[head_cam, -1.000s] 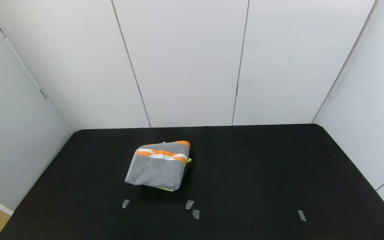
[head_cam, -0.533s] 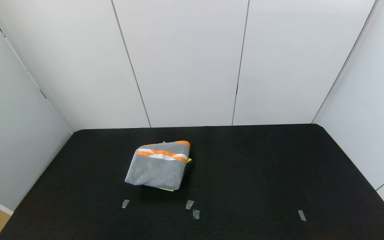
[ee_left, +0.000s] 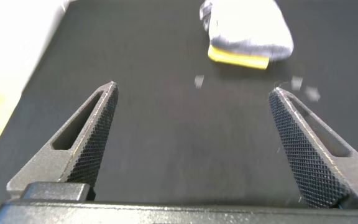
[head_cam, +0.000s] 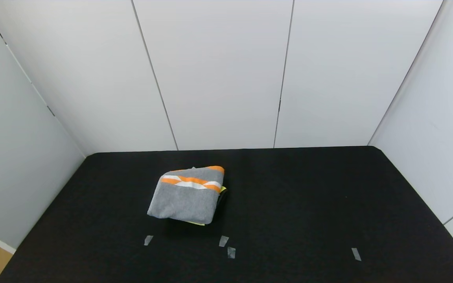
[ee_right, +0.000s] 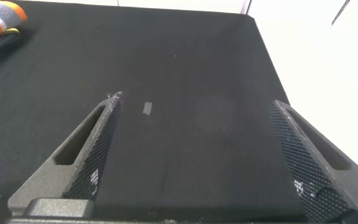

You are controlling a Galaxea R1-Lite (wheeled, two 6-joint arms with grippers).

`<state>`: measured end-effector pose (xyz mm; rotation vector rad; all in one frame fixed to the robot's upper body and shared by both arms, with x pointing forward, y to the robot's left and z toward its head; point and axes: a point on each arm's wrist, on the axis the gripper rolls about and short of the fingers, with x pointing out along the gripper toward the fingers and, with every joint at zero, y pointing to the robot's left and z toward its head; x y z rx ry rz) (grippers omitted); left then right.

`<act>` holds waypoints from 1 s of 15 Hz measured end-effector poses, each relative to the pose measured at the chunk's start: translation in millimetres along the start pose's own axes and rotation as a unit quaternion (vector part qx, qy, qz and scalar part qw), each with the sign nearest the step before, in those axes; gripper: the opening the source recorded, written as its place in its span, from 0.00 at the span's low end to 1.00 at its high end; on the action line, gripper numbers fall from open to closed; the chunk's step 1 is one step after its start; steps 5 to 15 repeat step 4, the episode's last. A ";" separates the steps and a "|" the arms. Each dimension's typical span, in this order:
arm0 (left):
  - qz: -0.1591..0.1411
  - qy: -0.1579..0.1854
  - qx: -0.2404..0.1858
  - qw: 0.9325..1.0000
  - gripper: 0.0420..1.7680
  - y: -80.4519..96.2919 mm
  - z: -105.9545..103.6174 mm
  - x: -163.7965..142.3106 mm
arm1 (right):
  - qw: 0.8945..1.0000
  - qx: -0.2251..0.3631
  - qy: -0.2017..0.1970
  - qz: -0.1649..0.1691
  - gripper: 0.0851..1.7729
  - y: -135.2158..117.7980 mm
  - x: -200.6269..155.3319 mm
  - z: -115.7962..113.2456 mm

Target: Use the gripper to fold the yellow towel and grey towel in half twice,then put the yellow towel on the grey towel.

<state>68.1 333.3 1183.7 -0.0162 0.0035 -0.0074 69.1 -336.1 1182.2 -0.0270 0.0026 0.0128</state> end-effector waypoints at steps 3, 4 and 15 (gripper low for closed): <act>0.005 -0.005 -0.023 1.000 0.97 0.3 -0.5 0.7 | 1.000 0.002 0.000 0.000 0.96 0.0 0.0 0.1; 0.005 -0.005 -0.024 1.000 0.97 0.3 -0.7 0.8 | 1.000 0.002 0.000 0.000 0.96 0.0 0.0 0.1; 0.005 -0.005 -0.024 1.000 0.97 0.3 -0.7 0.8 | 1.000 0.002 0.000 0.000 0.96 0.0 0.0 0.1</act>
